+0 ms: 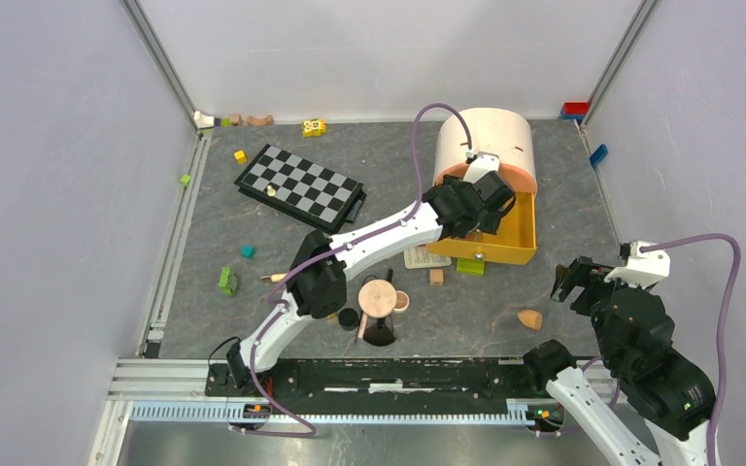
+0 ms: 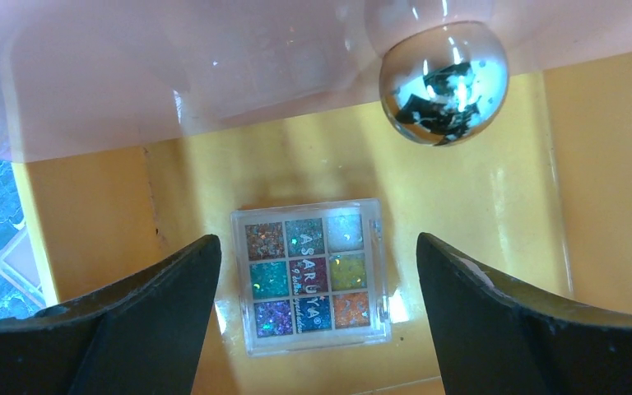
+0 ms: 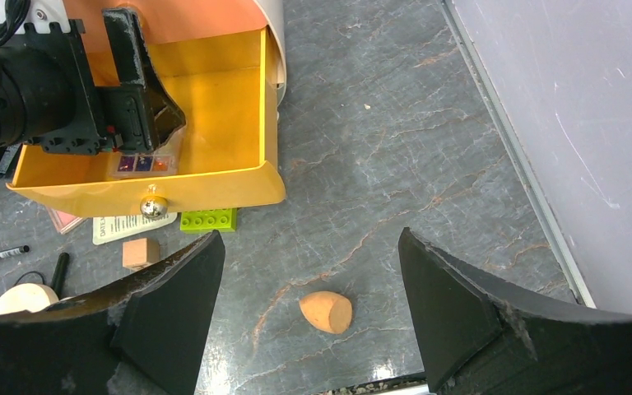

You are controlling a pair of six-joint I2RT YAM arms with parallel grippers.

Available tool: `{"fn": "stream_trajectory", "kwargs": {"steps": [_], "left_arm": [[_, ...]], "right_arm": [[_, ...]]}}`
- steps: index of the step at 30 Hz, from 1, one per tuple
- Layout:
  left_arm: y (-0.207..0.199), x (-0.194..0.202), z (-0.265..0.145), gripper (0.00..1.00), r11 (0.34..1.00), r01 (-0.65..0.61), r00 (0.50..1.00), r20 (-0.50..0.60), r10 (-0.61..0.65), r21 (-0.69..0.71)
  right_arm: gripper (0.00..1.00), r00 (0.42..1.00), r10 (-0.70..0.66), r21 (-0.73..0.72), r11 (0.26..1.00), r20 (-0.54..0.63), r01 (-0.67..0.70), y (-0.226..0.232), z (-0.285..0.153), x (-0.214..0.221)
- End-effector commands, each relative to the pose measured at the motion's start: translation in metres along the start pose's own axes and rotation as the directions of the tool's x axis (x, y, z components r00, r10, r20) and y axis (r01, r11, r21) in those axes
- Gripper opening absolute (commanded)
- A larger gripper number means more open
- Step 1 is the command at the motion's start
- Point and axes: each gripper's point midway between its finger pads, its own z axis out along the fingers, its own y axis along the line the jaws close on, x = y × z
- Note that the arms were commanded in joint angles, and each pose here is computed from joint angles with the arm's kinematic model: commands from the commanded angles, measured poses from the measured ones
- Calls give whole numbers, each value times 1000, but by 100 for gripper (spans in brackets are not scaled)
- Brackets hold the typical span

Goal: Organize the makeup
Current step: Place the makeup in the drawer, then pick up the makeup from the center of the board.

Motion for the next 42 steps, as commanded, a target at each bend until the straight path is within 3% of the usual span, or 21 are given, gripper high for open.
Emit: {"fn": "stream_trajectory", "kwargs": {"steps": [1,13,17,22,26,30,35,42], "left_arm": [[-6,-53,-47,94,996,36,994,101,-44,78],[-18,-110,-138,90,980,-16,971,238,-33,199],[15,-106,-169,89,996,-42,954,298,17,77],[86,-91,-197,88,998,66,937,344,-59,-10],[149,-57,-177,88,978,189,947,279,-157,-91],[185,-11,-134,85,952,249,960,178,-218,-176],[193,34,-76,81,928,302,953,62,-295,-220],[195,58,-7,77,868,417,900,-13,-436,-268]], "right_arm": [[85,1000,13,-13,1000,17,-13,3,0,-5],[84,1000,12,-27,1000,7,-12,9,6,0],[85,1000,9,-25,1000,4,-9,8,5,-1],[85,1000,-4,-11,1000,0,4,6,6,1],[85,1000,-11,-9,1000,1,11,7,9,1],[85,1000,1,-8,1000,4,0,8,11,2],[86,1000,7,-17,1000,-17,-8,10,12,9],[86,1000,16,-14,1000,-18,-17,5,7,12]]}}
